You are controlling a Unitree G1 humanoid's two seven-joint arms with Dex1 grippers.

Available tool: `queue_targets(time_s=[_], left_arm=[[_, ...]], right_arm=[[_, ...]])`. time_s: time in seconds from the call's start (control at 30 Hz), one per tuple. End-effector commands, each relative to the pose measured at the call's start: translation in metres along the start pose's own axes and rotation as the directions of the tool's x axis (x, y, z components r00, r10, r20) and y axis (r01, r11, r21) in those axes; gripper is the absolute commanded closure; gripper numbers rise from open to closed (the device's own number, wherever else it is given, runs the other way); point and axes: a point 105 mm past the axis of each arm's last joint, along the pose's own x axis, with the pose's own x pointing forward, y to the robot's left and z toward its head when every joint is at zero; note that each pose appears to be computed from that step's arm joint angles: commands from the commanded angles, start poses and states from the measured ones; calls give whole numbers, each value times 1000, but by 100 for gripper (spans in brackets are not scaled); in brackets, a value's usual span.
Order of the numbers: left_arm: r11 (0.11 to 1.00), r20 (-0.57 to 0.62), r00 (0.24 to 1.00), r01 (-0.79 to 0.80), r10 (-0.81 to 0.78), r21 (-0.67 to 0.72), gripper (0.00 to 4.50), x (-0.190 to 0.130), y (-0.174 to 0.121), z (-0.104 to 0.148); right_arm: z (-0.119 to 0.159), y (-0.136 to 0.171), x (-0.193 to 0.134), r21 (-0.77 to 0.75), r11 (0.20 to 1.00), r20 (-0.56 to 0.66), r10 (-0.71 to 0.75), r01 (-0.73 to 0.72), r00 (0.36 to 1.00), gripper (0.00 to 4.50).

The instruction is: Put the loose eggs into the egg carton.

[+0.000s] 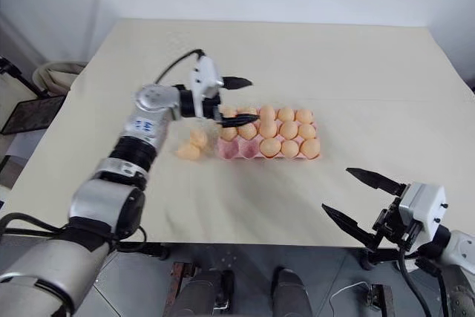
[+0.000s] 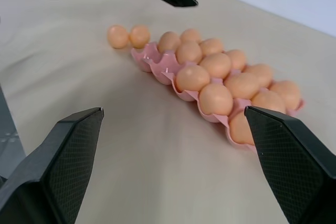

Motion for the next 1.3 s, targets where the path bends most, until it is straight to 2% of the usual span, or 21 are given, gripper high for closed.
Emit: queue_targets(time_s=[0.03, 0.2, 0.33, 0.47, 0.53, 0.7, 0.9, 1.03, 1.3], left_arm=[[999, -13, 999, -47, 47, -1, 5, -49, 1, -7], [990, -49, 990, -137, 135, -28, 5, -115, -30, -24], [957, -117, 954, -283, 275, -59, 5, -164, -49, -35], [909, -168, 912, -396, 374, -128, 5, -200, -72, -42], [890, -191, 898, -426, 396, -160, 5, -207, -86, -45], [879, -210, 898, -428, 387, -210, 5, -206, -109, -47], [896, -220, 909, -398, 355, -199, 5, -189, -113, -48], [909, -212, 926, -356, 313, -216, 5, -161, -103, -54], [900, -289, 906, -378, 311, -218, 5, -116, -69, -90]], right_arm=[[2, -2, 7, -23, 998, 15, 50, -50, 999, 0], [1, -7, 13, -32, 995, 27, 94, -93, 995, 0], [0, -10, 12, -32, 991, 25, 129, -129, 991, 0], [-2, -13, 14, -42, 986, 21, 164, -163, 986, 0], [-5, -15, 14, -46, 982, 10, 183, -182, 983, 0], [-7, -19, 17, -47, 979, 9, 197, -196, 980, 0], [-9, -21, 19, -49, 979, 11, 200, -199, 980, 0], [-7, -22, 18, -54, 980, 15, 191, -190, 981, 0], [2, -23, 10, -83, 985, 8, 152, -151, 988, 0]])
